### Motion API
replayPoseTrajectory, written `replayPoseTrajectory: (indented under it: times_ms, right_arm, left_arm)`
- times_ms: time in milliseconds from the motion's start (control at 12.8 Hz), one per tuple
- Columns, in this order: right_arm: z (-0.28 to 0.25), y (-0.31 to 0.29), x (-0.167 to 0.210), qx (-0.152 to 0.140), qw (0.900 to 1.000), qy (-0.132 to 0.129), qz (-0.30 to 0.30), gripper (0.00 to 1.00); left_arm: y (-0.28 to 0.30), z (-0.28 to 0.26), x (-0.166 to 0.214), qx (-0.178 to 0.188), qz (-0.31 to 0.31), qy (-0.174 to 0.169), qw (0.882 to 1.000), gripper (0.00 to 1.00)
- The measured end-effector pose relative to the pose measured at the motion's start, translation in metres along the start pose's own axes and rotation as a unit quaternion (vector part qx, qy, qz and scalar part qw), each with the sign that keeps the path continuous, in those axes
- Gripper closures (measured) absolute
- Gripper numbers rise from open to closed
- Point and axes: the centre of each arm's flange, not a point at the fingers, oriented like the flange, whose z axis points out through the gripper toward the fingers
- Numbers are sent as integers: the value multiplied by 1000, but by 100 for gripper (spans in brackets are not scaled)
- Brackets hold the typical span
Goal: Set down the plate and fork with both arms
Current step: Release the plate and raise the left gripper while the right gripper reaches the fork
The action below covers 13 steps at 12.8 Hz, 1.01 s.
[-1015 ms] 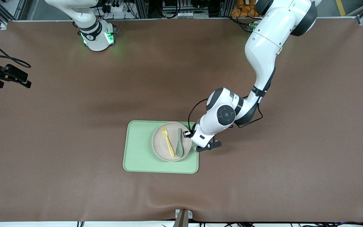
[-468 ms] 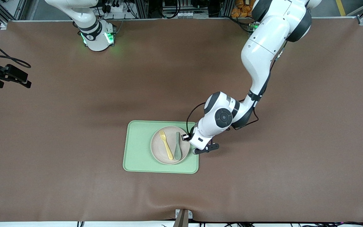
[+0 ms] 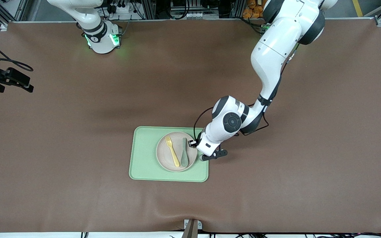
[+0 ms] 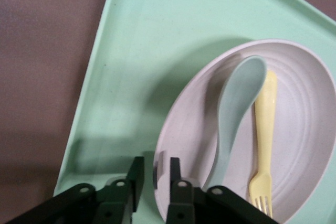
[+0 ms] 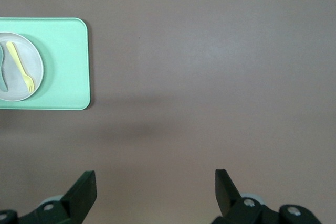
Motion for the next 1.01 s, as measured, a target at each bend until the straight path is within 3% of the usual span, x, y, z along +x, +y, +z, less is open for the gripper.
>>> replayPoseTrajectory:
  times_ms: [468,702,859,1015]
  right_arm:
    - [24,-50,11,3,999,-17,-44,0]
    - [47,-101,26,3,996,-17,-86,0]
    - [64,-139,40,3,993,-20,-115,0]
    - [82,-169,60,5,991,-7,-135,0]
  left_arm:
    - [33,-78,8,-12,13,6,1000,1]
    - [36,-158,13,7,14,-11,1000,0]
    - [27,-215,17,34,12,-24,999,0]
    - [-1,-271,28,70,18,-43,996,0]
